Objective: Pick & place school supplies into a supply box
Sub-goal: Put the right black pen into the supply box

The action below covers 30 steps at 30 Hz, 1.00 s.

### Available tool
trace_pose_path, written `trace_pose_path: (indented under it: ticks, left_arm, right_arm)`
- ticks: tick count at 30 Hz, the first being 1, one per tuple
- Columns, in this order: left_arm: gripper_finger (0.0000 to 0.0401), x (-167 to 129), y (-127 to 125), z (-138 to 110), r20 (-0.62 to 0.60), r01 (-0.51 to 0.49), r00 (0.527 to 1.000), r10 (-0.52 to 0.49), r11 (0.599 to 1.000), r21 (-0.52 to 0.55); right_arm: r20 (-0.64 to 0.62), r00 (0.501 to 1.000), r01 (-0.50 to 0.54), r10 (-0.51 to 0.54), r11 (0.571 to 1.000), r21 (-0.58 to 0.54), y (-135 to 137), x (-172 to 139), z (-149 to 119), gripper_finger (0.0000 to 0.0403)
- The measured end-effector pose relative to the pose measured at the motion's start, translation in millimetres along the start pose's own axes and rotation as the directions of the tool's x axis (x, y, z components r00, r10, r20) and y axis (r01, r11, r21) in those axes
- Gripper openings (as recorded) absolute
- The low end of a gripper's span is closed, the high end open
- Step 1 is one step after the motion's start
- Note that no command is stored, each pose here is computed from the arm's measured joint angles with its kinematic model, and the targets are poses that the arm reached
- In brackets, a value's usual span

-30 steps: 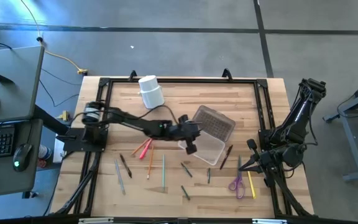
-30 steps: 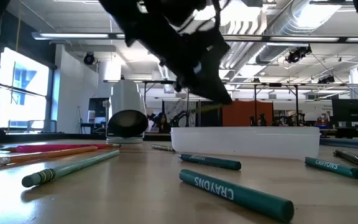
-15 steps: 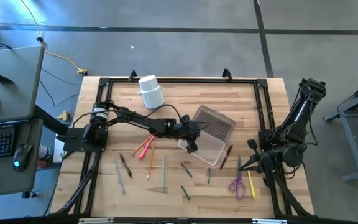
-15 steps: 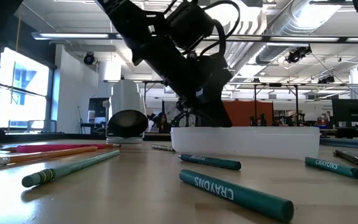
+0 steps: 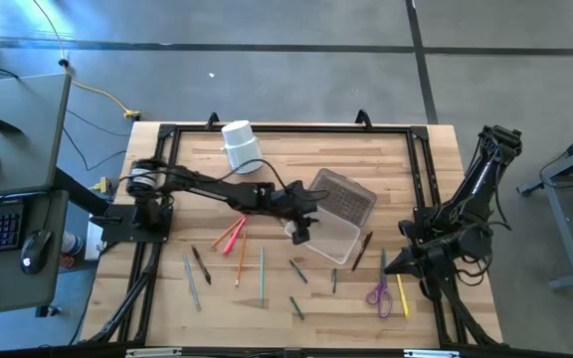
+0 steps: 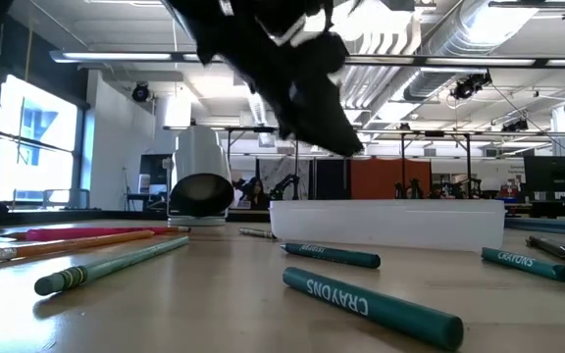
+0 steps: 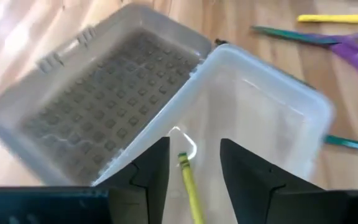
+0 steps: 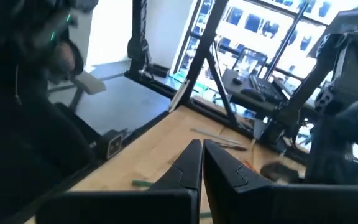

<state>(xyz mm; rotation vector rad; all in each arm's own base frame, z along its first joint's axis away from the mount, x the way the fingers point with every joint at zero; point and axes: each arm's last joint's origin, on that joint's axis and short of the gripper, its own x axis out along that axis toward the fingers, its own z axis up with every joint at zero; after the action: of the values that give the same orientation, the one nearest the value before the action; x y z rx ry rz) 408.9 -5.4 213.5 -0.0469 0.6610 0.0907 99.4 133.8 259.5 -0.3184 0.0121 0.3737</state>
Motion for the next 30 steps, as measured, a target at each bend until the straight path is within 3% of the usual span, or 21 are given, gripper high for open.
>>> trace_pose_path:
  ticks: [7, 14, 19, 22, 24, 26, 27, 29, 30]
  left_arm:
    - [0.0166, -90, 6, 22, -0.039, -0.024, 0.999, 0.028, 0.995, 0.101]
    - [0.0163, -180, 19, 7, -0.209, -0.139, 0.962, 0.176, 0.974, 0.178]
    - [0.0161, -232, 27, -11, -0.284, -0.287, 0.924, 0.258, 0.956, -0.066]
    - [0.0158, -247, 31, -25, -0.249, -0.348, 0.918, 0.310, 0.929, -0.125]
    - [0.0156, -252, 30, -42, -0.254, -0.348, 0.918, 0.304, 0.925, -0.151]
    - [0.0154, -254, 30, -61, -0.243, -0.351, 0.921, 0.304, 0.918, -0.182]
    - [0.0152, -254, 32, -73, -0.253, -0.362, 0.916, 0.310, 0.912, -0.195]
    - [0.0150, -252, 34, -94, -0.250, -0.377, 0.915, 0.317, 0.893, -0.246]
    - [0.0150, -251, 35, -103, -0.239, -0.376, 0.919, 0.315, 0.883, -0.280]
  right_arm:
    - [0.022, 1.000, -0.010, 0.011, 0.999, -0.039, 0, 0, 2, 0.0000]
    - [0.089, 0.973, -0.200, 0.214, 0.968, -0.151, 4, 1, 4, 0.0000]
    - [0.142, 0.923, -0.292, 0.359, 0.890, -0.351, 4, 2, 6, 0.0000]
    - [0.142, 0.924, -0.283, 0.354, 0.886, -0.366, 4, 2, 6, 0.0000]
    - [0.144, 0.957, -0.195, 0.253, 0.924, -0.329, 1, 2, 8, 0.0000]
    - [0.104, 0.995, 0.014, 0.007, 0.979, -0.204, -8, 4, 9, 0.0000]
    - [0.050, 0.987, 0.157, -0.152, 0.980, -0.124, -14, 5, 7, 0.0000]
    - [-0.077, 0.895, 0.443, -0.440, 0.897, 0.016, -26, 7, 0, 0.0000]
    - [-0.117, 0.846, 0.528, -0.519, 0.846, 0.065, -30, 8, -4, 0.0000]
